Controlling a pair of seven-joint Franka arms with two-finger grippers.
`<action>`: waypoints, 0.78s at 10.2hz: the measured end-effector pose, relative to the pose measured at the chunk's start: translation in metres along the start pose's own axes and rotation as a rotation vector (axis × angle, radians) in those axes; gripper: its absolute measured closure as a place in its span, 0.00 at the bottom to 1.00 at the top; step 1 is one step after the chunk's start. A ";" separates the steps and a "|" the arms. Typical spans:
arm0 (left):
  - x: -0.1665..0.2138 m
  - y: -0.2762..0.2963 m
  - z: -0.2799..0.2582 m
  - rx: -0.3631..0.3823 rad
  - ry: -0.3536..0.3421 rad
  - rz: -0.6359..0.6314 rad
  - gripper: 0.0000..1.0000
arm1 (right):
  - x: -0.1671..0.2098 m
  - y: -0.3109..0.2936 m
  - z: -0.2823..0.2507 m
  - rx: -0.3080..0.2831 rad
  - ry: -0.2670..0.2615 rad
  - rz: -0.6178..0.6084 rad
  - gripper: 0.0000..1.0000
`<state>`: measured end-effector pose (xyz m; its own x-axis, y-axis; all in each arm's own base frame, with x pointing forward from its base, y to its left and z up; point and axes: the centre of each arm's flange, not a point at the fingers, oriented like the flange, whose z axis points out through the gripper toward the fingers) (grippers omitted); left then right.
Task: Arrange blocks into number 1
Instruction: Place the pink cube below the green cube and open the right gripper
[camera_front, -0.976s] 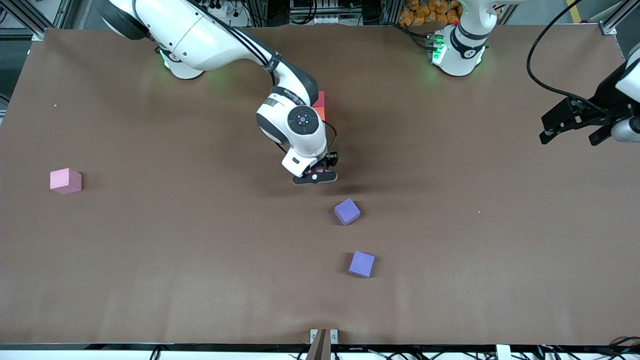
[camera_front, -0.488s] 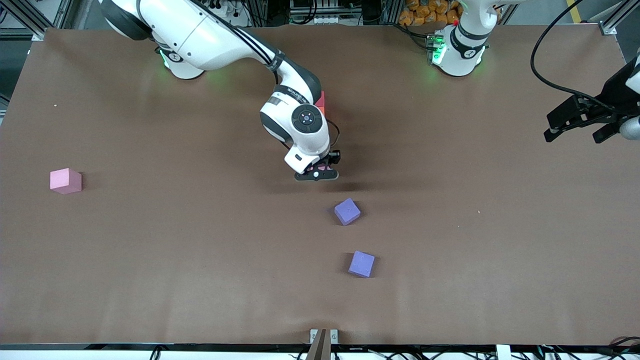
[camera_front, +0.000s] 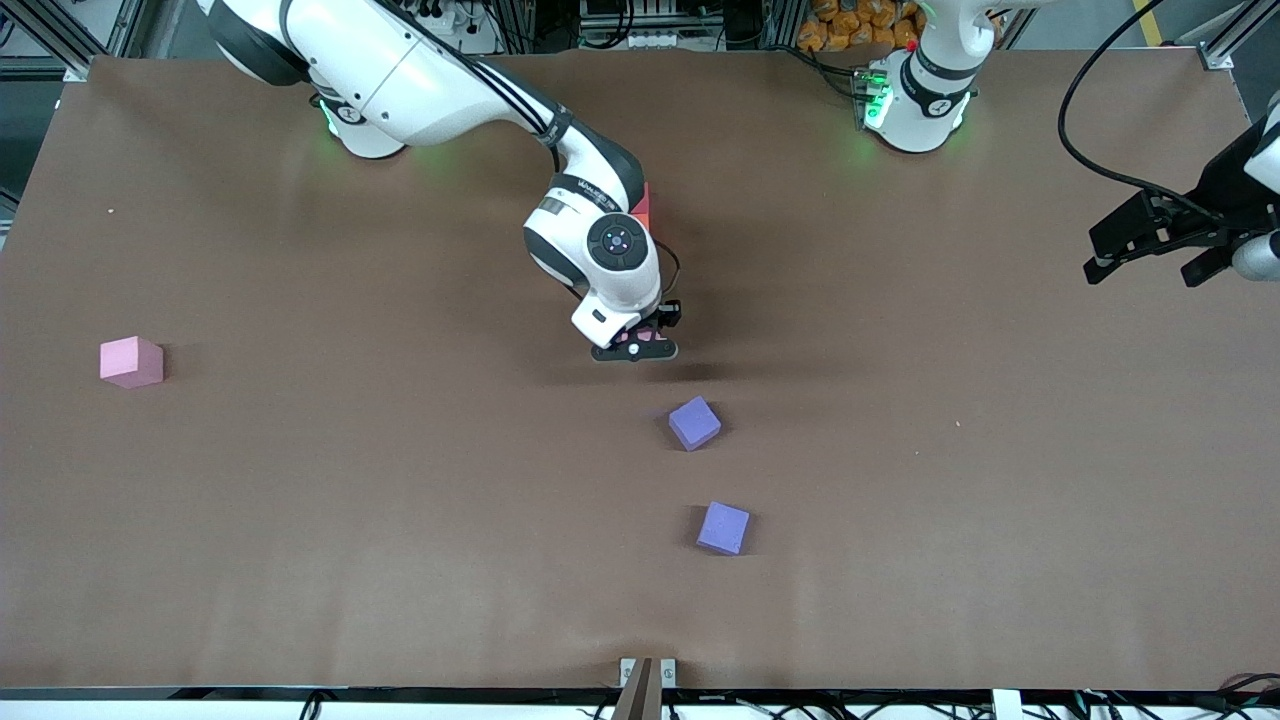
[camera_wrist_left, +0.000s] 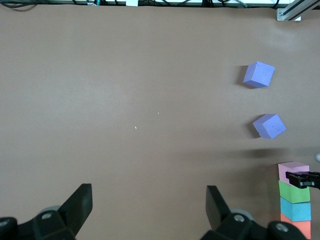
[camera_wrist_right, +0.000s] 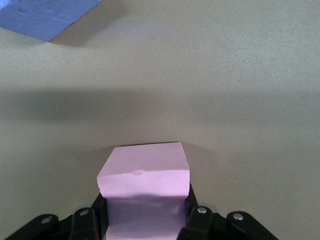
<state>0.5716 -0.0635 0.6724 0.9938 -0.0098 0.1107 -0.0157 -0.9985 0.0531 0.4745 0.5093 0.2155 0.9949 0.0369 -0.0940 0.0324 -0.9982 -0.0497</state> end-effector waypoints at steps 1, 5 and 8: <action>0.000 0.000 0.000 0.000 0.000 0.000 0.00 | 0.000 0.001 0.000 -0.002 0.000 0.001 0.30; 0.000 0.002 0.000 -0.001 -0.001 0.004 0.00 | 0.014 0.009 -0.010 -0.022 -0.001 0.024 0.00; 0.000 0.002 0.000 -0.001 -0.001 0.003 0.00 | 0.049 0.028 -0.063 -0.068 -0.017 0.088 0.00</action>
<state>0.5714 -0.0653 0.6720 0.9939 -0.0130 0.1097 -0.0189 -0.9984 0.0534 0.5304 0.4801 0.2726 0.9924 -0.0511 -0.1117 -0.0484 -0.9985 0.0268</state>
